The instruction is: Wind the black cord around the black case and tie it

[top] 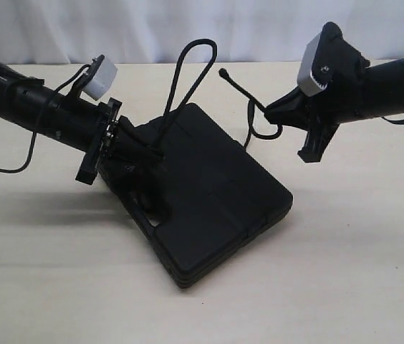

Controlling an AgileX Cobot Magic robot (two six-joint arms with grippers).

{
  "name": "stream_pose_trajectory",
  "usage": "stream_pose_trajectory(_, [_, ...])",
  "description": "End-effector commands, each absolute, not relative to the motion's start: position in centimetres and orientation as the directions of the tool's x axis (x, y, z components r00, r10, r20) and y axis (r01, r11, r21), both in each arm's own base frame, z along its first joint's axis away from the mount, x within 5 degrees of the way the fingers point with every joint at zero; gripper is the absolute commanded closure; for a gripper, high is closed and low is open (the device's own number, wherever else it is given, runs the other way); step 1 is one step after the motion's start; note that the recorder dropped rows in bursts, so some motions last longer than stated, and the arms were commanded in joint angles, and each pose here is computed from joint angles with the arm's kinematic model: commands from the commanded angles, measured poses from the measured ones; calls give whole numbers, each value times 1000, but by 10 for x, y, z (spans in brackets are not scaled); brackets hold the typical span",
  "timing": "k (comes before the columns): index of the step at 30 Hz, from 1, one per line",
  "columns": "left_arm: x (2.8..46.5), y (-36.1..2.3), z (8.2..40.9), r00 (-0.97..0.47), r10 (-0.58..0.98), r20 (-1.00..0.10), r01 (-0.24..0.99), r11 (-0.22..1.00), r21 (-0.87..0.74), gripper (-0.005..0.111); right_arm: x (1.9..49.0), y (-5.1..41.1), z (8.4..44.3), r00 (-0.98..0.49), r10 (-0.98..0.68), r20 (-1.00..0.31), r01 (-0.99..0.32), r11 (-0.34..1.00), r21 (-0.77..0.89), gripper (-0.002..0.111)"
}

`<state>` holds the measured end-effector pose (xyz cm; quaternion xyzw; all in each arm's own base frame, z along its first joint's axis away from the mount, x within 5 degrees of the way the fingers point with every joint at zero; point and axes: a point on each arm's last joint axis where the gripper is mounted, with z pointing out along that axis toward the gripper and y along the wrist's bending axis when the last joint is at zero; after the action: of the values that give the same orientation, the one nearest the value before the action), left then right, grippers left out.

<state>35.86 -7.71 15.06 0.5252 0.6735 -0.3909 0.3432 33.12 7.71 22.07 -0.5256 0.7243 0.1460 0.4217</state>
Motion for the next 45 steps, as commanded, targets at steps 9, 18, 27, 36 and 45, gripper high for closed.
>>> stream_pose_trajectory(9, [358,-86,154,-161,438,-884,987,94,-134,107,375,85,222,53,-660,-749,-926,249,-285,104])
stream_pose_trajectory(18, [358,-86,154,-163,435,-886,986,96,-134,107,373,87,225,98,-662,-743,-943,176,-281,104])
stream_pose_trajectory(27, [358,-86,154,-163,435,-886,986,96,-134,107,374,98,228,96,-638,-764,-939,195,-281,104])
stream_pose_trajectory(36, [358,-86,154,-164,436,-885,986,96,-135,107,376,139,243,159,-616,-772,-916,199,-348,104])
stream_pose_trajectory(45, [363,-88,157,-240,379,-894,967,170,-188,104,378,142,247,129,-565,-815,-914,252,-319,104])
